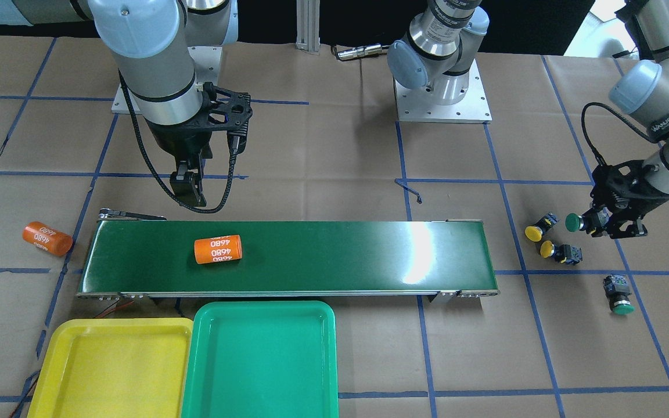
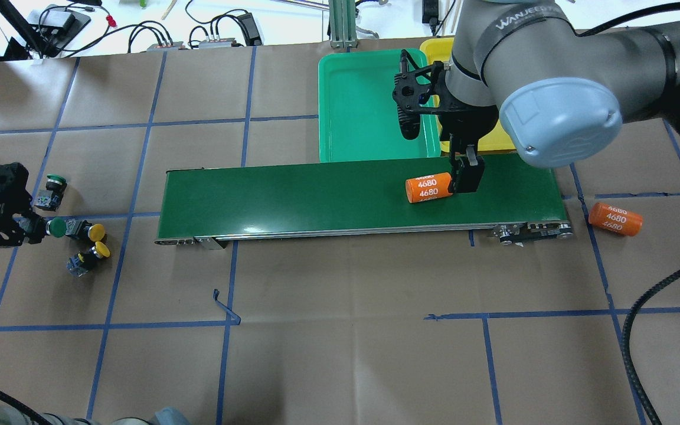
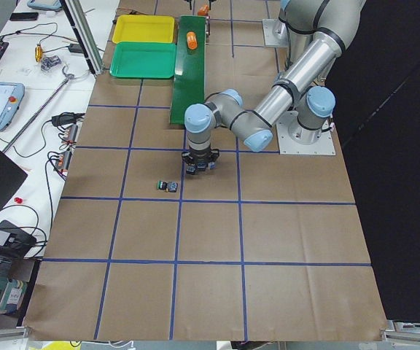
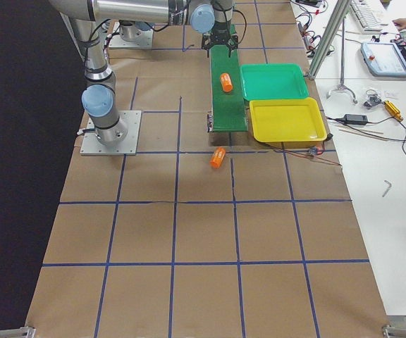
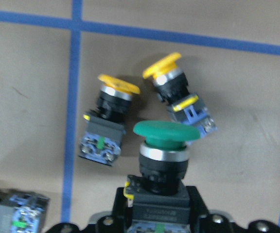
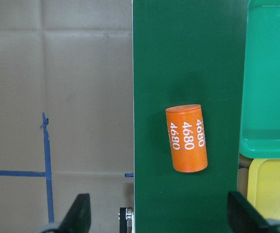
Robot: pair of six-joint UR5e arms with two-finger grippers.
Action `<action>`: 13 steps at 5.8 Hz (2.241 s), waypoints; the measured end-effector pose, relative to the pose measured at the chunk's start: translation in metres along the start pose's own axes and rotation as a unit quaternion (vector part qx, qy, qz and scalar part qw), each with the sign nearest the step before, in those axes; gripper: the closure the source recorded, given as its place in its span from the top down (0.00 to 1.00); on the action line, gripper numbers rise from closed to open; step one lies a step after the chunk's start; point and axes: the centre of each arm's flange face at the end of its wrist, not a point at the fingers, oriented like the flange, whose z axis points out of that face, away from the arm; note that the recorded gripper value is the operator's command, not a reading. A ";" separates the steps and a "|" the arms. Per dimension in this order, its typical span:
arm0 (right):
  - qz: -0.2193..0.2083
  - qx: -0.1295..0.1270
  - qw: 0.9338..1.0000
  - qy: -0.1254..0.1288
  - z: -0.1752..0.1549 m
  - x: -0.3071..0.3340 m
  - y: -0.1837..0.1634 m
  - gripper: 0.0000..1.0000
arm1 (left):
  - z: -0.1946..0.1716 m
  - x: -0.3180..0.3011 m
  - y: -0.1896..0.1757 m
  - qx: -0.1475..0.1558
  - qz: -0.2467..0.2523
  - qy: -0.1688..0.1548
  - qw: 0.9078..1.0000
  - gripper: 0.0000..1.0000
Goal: Sort buttons by color to trays
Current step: 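Place the green button on the belt and return the left gripper, then grasp the green button with the right gripper while the left grasps a yellow one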
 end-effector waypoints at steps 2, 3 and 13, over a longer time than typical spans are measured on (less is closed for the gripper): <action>0.000 0.000 1.000 0.000 0.001 0.000 0.000 1.00 | -0.015 -0.037 -0.109 -0.003 -0.040 0.006 0.999 0.00; 0.000 0.000 1.000 0.000 0.001 0.000 0.000 1.00 | -0.011 -0.043 -0.168 -0.011 -0.055 0.014 0.998 0.02; -0.007 0.001 1.000 0.003 0.023 0.006 -0.024 1.00 | 0.012 -0.037 -0.043 -0.028 0.044 0.047 0.998 0.98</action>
